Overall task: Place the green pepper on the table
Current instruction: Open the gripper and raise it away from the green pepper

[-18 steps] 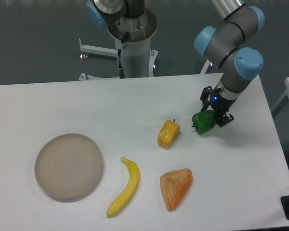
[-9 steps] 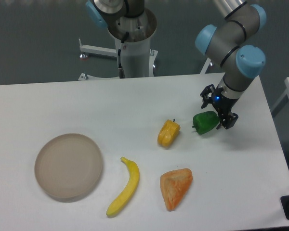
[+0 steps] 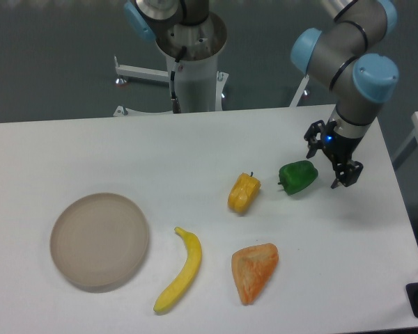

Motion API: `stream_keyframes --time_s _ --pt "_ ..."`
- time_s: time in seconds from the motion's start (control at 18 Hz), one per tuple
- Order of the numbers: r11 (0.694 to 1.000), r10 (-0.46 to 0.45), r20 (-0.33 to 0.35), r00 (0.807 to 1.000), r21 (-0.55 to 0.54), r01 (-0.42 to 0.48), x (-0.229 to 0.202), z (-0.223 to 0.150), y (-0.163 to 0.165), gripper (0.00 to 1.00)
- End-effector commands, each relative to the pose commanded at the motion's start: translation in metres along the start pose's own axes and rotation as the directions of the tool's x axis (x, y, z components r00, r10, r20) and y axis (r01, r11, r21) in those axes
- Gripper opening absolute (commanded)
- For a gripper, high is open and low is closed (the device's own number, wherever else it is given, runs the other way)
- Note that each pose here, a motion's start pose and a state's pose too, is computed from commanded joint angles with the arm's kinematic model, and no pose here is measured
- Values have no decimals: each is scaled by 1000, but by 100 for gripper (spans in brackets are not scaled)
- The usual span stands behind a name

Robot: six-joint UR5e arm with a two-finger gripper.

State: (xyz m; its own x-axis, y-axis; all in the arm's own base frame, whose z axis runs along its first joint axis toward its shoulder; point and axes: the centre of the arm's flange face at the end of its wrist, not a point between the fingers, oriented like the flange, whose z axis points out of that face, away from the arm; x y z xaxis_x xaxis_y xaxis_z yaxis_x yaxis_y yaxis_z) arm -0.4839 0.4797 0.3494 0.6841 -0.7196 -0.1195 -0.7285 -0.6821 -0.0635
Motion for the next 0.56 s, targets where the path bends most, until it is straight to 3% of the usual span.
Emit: stream_keyframes --time_s 0.56 --pt "1000 0 31 1000 -9 0 -9 -8 1 100"
